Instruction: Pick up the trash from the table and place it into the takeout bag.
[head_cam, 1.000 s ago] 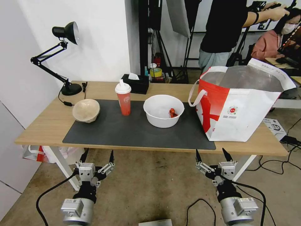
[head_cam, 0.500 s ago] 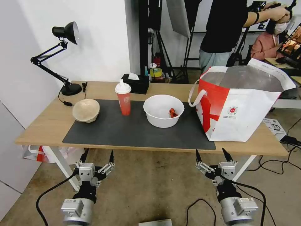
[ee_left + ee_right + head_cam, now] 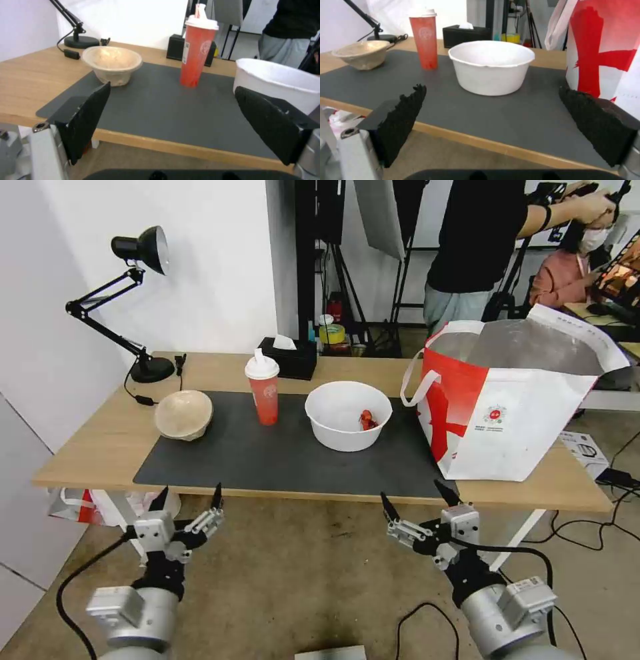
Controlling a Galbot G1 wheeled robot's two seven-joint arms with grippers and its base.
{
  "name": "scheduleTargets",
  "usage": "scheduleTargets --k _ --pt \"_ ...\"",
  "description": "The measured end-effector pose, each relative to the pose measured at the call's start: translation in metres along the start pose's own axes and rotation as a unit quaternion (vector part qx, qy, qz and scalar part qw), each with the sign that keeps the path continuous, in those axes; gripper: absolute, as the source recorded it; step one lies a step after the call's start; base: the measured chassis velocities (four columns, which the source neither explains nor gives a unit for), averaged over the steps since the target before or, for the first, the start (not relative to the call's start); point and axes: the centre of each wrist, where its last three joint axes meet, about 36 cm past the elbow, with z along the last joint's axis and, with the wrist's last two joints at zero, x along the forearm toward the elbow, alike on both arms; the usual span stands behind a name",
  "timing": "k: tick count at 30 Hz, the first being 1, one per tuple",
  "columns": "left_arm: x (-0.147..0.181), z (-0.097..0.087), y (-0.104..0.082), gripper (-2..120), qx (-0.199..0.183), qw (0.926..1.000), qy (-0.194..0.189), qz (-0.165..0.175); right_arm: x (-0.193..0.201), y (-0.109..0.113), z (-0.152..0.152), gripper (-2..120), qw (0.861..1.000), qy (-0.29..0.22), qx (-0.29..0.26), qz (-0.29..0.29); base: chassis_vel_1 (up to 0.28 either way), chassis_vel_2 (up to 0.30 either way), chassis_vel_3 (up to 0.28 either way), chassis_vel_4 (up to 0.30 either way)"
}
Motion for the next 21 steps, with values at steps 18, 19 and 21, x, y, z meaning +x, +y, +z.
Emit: scheduleTargets --k 18,19,21 --pt "-0.002 -0.041 0.009 100 0.094 0.9932 0.069 0.004 -0.004 -0.015 -0.008 100 0.998 -0.061 -0.001 -0.001 0.000 0.000 0.000 0.000" --pt "-0.002 -0.041 0.010 100 0.096 0.9927 0.073 0.004 -0.005 -0.017 -0.010 100 0.998 -0.068 -0.004 -0.004 0.000 0.000 0.000 0.000" --pt "-0.002 -0.041 0.010 100 0.097 0.9925 0.074 0.004 -0.006 -0.019 -0.011 100 0.997 -0.074 -0.006 -0.008 0.000 0.000 0.000 0.000"
